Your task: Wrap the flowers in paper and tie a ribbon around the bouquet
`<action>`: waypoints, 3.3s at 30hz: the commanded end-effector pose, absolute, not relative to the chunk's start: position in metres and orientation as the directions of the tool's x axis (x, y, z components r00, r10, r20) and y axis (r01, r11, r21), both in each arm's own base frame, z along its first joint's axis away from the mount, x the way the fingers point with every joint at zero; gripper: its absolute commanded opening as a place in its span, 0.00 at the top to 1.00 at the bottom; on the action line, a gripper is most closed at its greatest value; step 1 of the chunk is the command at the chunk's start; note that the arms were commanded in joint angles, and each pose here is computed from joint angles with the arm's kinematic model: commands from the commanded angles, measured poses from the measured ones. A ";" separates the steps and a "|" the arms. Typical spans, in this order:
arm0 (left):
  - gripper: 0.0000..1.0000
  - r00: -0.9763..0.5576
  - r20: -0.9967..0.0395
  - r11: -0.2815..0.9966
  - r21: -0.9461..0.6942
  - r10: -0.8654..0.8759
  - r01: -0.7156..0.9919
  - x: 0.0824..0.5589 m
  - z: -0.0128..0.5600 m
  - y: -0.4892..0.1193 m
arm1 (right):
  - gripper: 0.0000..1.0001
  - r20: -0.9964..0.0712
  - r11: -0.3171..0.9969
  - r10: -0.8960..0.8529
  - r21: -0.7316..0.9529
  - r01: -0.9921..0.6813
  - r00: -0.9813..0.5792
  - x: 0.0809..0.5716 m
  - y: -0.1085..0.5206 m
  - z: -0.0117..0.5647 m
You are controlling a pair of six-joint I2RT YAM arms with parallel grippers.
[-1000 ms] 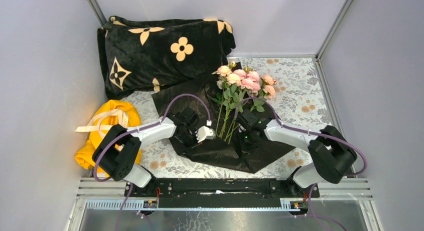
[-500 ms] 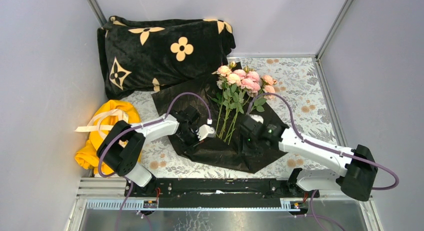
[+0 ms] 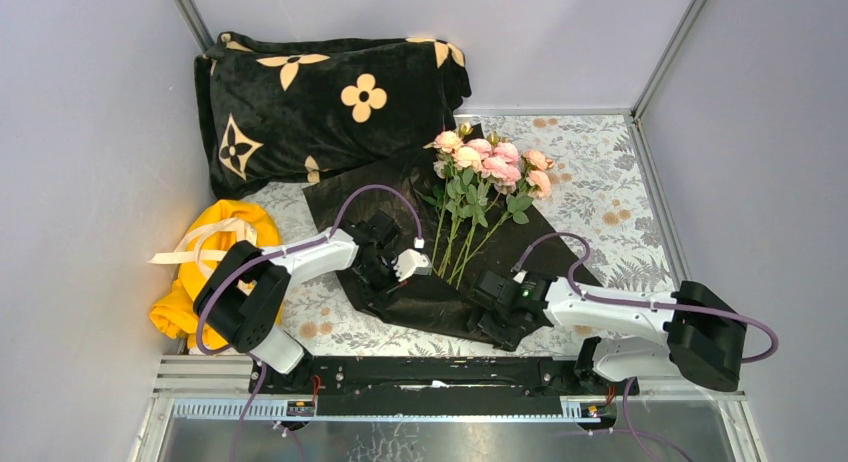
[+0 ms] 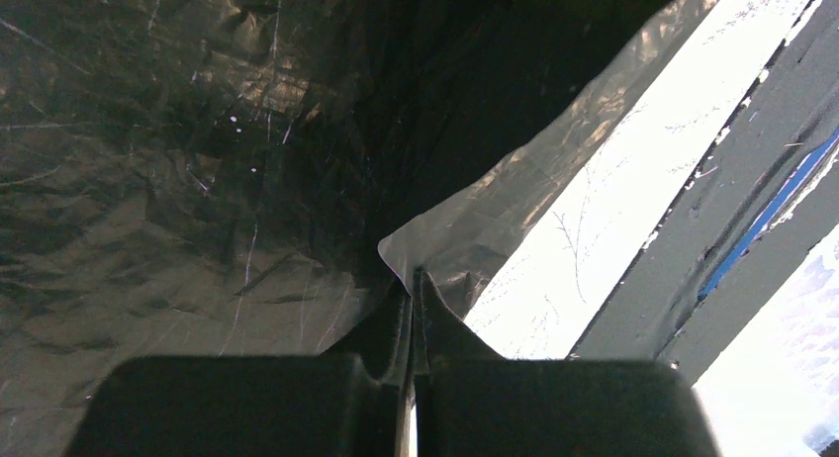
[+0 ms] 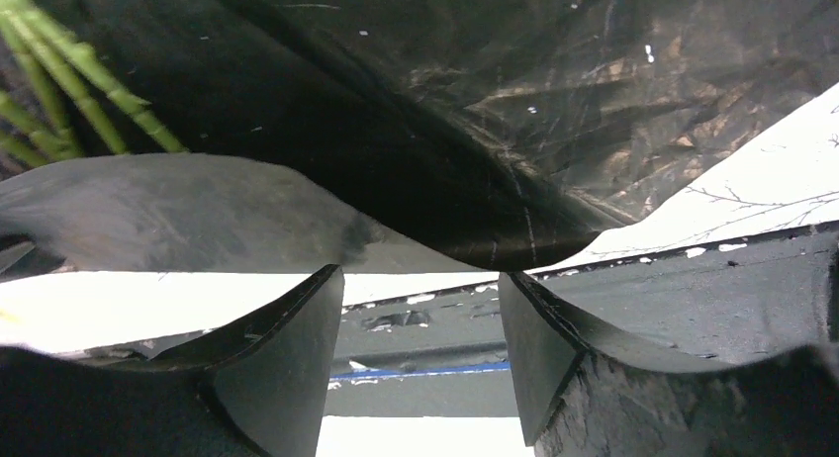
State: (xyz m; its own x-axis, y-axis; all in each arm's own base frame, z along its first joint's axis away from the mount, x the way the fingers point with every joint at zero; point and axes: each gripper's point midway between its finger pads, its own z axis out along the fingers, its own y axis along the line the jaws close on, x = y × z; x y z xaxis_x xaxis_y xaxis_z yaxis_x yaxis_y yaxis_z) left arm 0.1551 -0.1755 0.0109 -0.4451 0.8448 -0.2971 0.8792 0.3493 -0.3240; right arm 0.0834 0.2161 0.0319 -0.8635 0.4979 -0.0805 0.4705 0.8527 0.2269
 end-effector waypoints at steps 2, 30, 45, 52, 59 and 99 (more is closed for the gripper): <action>1.00 -0.428 -0.237 0.361 -0.278 0.872 0.890 0.158 -0.005 -0.159 | 0.34 -0.104 0.811 0.577 0.185 0.555 -0.810 0.081 0.212 0.016; 0.38 -0.431 -0.323 0.382 -0.205 0.843 0.901 0.201 0.081 -0.185 | 1.00 -0.427 0.922 0.366 0.045 0.385 -0.827 0.120 0.168 0.028; 0.35 -0.180 -0.557 -0.183 -0.533 0.811 0.826 0.083 0.163 -0.212 | 1.00 -0.441 0.927 0.368 0.102 0.362 -0.818 0.129 0.180 0.044; 0.01 -0.245 -0.561 -0.020 -0.423 0.791 0.906 0.122 0.099 -0.235 | 1.00 -0.412 0.915 0.401 0.135 0.380 -0.819 0.123 0.180 0.038; 0.01 -0.295 -0.587 0.018 -0.430 0.754 0.903 0.125 0.086 -0.256 | 1.00 -0.414 0.912 0.409 0.141 0.386 -0.813 0.123 0.178 0.040; 0.95 -0.453 -0.391 0.370 -0.272 0.801 0.888 0.216 0.016 -0.271 | 1.00 -0.168 0.848 0.243 0.516 0.124 -0.955 0.129 0.281 0.024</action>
State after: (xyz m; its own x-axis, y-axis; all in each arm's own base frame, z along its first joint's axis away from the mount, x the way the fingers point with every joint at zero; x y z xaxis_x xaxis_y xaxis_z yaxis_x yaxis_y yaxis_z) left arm 0.1990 -0.2714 0.0143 -0.4586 0.8127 -0.3593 0.8738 0.3390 -0.3486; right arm 0.1224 0.2758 0.0362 -0.9585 0.2023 -0.2011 0.0851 0.8756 0.4755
